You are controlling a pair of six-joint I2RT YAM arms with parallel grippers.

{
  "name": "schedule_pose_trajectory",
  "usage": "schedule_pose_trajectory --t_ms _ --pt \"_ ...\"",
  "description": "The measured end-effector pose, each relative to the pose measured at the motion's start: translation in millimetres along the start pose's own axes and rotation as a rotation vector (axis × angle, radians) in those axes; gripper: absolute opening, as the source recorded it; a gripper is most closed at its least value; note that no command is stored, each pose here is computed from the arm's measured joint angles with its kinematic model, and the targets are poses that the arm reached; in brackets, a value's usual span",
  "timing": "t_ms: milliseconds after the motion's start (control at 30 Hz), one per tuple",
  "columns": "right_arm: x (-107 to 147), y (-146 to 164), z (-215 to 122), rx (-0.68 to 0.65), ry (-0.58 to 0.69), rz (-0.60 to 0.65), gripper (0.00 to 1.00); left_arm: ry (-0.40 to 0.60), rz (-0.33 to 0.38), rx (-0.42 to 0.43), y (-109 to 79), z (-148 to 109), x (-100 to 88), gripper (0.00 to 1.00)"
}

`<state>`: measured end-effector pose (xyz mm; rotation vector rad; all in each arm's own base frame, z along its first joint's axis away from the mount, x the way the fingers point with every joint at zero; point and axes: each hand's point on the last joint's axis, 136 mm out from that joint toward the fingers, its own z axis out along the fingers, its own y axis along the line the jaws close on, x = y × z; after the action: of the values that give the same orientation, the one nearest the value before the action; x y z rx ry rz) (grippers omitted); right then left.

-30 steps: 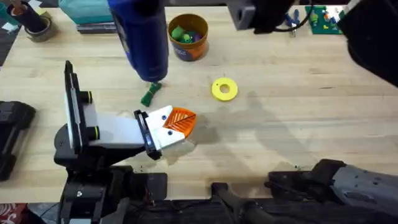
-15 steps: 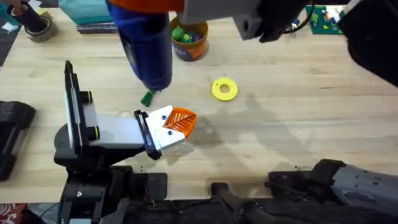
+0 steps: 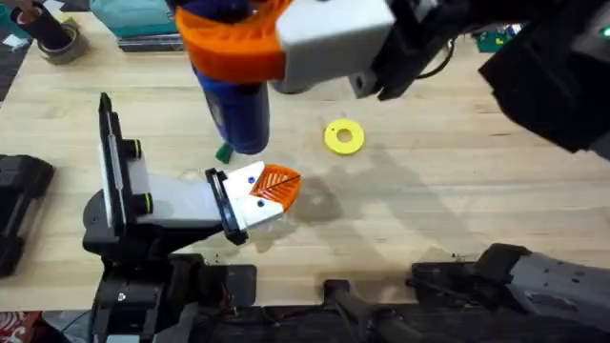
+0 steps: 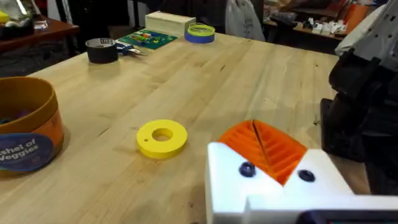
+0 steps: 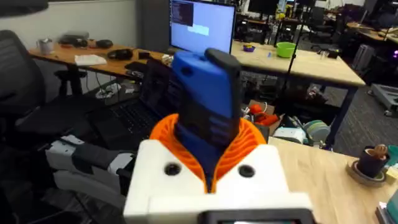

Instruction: Pick up the gripper from the table and insert it into the empty holder that is missing its gripper. Then pick up a screw, insert it into the mounting hole, and use the screwdriver to tighten it. Finally, clean up the table by picking up the vegetable and placing it into the bucket.

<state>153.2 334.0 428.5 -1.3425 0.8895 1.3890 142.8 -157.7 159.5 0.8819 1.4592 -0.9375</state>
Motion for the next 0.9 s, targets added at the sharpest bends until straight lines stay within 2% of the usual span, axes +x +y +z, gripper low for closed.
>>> schedule_pose_trajectory --t_ms 367,600,900 --pt "9.8 5.8 5.2 -0.025 -0.017 -0.027 0.022 0.0 0.0 0.0 0.0 0.0 0.0 0.01" --pt "26.4 -1.8 11.3 -0.031 0.002 0.015 0.022 0.0 0.0 0.0 0.0 0.0 0.0 0.01" --pt "28.4 -2.3 11.4 -0.031 0.004 0.021 0.022 0.0 0.0 0.0 0.0 0.0 0.0 0.01"
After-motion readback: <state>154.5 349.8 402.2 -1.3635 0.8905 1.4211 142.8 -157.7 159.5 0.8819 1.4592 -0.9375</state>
